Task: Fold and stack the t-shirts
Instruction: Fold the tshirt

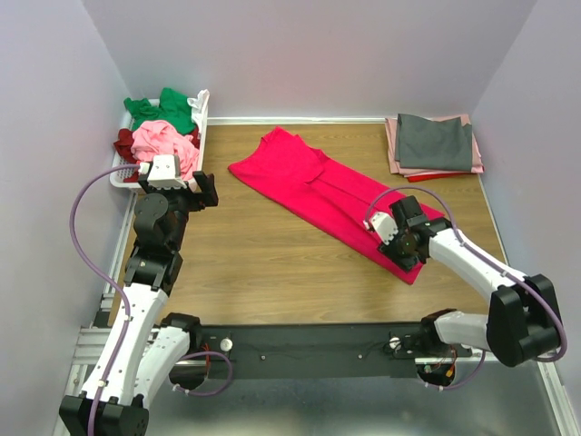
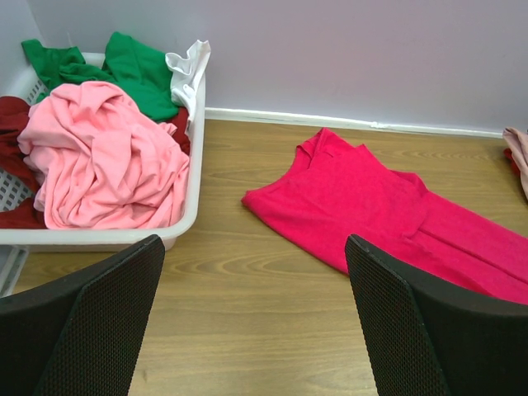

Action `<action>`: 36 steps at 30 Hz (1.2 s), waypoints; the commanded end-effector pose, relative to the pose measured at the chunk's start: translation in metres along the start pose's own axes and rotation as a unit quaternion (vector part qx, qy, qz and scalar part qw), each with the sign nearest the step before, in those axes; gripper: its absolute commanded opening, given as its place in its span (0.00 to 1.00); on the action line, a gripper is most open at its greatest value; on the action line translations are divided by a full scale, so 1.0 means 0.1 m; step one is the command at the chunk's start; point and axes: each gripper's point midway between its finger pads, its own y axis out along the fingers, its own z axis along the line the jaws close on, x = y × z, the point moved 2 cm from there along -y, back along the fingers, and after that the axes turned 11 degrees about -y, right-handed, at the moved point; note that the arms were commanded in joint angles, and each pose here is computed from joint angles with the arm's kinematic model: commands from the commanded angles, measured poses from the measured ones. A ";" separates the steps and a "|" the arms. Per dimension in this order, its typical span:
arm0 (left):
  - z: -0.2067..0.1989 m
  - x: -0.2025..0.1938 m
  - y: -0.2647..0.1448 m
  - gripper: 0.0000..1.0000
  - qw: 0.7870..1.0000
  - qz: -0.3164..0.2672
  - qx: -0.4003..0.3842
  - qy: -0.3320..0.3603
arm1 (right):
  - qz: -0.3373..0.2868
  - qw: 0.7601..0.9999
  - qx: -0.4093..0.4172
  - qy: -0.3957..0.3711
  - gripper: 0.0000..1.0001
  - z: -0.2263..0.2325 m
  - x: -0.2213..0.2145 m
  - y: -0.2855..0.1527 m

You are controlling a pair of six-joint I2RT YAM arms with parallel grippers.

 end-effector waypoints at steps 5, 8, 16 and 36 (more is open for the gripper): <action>-0.06 0.07 -0.03 0.98 1.000 -0.014 -0.015 -0.005 | 0.038 0.999 0.009 0.002 0.46 0.06 -0.16 0.13; -0.06 0.09 -0.03 0.98 1.000 -0.016 -0.015 -0.006 | 0.045 0.999 0.003 0.002 0.43 0.04 -0.17 0.14; -0.06 0.11 -0.05 0.98 1.000 -0.019 -0.015 -0.006 | 0.059 0.998 -0.017 0.001 0.30 -0.01 -0.22 0.16; -0.06 0.11 -0.05 0.98 1.000 -0.020 -0.015 -0.007 | 0.073 0.990 -0.111 0.055 0.04 -0.46 -0.27 0.06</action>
